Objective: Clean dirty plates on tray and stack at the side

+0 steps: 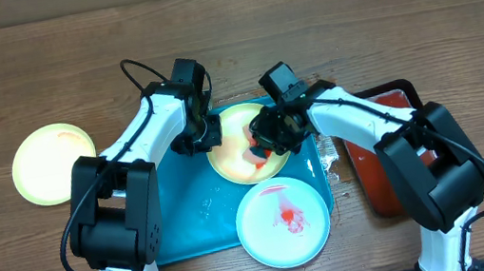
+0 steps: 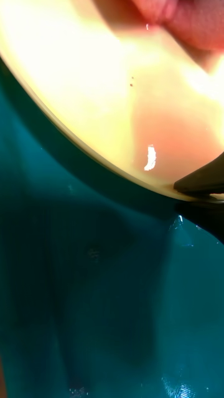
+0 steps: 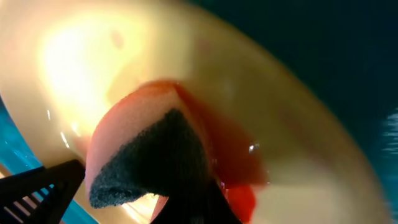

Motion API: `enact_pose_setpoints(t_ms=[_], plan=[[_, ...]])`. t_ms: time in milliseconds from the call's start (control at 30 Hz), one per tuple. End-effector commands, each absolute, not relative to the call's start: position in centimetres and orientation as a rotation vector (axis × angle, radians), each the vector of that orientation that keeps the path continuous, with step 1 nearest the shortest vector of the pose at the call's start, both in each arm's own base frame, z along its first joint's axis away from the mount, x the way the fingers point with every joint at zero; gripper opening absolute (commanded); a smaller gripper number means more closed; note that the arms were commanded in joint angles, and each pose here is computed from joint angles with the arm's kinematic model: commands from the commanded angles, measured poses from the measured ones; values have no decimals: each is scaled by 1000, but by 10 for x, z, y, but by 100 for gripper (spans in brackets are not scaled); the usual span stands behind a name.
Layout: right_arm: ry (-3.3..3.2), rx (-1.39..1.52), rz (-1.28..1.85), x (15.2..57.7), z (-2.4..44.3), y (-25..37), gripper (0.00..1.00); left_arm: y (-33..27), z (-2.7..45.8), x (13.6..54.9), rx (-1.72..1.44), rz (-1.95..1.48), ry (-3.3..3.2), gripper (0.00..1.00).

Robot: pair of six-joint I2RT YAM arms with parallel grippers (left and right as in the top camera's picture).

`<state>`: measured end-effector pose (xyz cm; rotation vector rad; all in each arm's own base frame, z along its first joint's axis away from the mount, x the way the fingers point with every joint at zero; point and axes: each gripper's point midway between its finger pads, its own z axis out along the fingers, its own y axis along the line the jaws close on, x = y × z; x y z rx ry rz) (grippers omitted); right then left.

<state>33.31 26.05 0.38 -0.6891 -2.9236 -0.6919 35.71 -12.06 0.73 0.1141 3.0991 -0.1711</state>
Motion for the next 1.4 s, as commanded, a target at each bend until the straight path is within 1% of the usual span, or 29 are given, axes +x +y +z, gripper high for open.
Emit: enact_pose_setpoints(t_ms=[0, 133, 200, 267, 367, 467, 700, 833, 933, 1033, 1200, 1267, 1367], plan=[[-3031, -769, -275, 341, -34, 193, 4, -113, -7, 347, 89, -108, 3141, 4], [-3127, -628, -212, 363, -10, 186, 4, -108, -7, 348, 66, -69, 3137, 5], [-3156, -517, -257, 370, -1, 193, 4, -108, -7, 348, 66, -68, 3137, 5], [-3146, -386, -374, 369, 4, 211, 4, -108, -7, 349, 66, -69, 3137, 4], [-3093, -278, -532, 359, 6, 238, 4, -108, -7, 348, 65, -69, 3138, 5], [-3057, -204, -609, 344, 5, 262, 4, -108, -7, 348, 65, -69, 3140, 4], [-2925, -43, -638, 290, -9, 313, 4, -109, -7, 348, 65, -73, 3140, 4], [-2876, 29, -633, 268, -19, 330, 4, -109, -7, 348, 65, -73, 3141, 4], [-2872, 30, -618, 264, -20, 330, 4, -109, -7, 348, 61, -74, 3141, 5], [-2900, -52, -550, 271, -24, 318, 4, -109, -7, 348, 61, -73, 3141, 4], [-2991, -251, -314, 296, -34, 269, 4, -109, -7, 348, 62, -73, 3141, 4], [-3011, -357, -182, 305, -37, 240, 4, -109, -7, 348, 62, -73, 3141, 5], [-3018, -433, -85, 314, -38, 213, 4, -109, -7, 348, 62, -73, 3140, 4]])
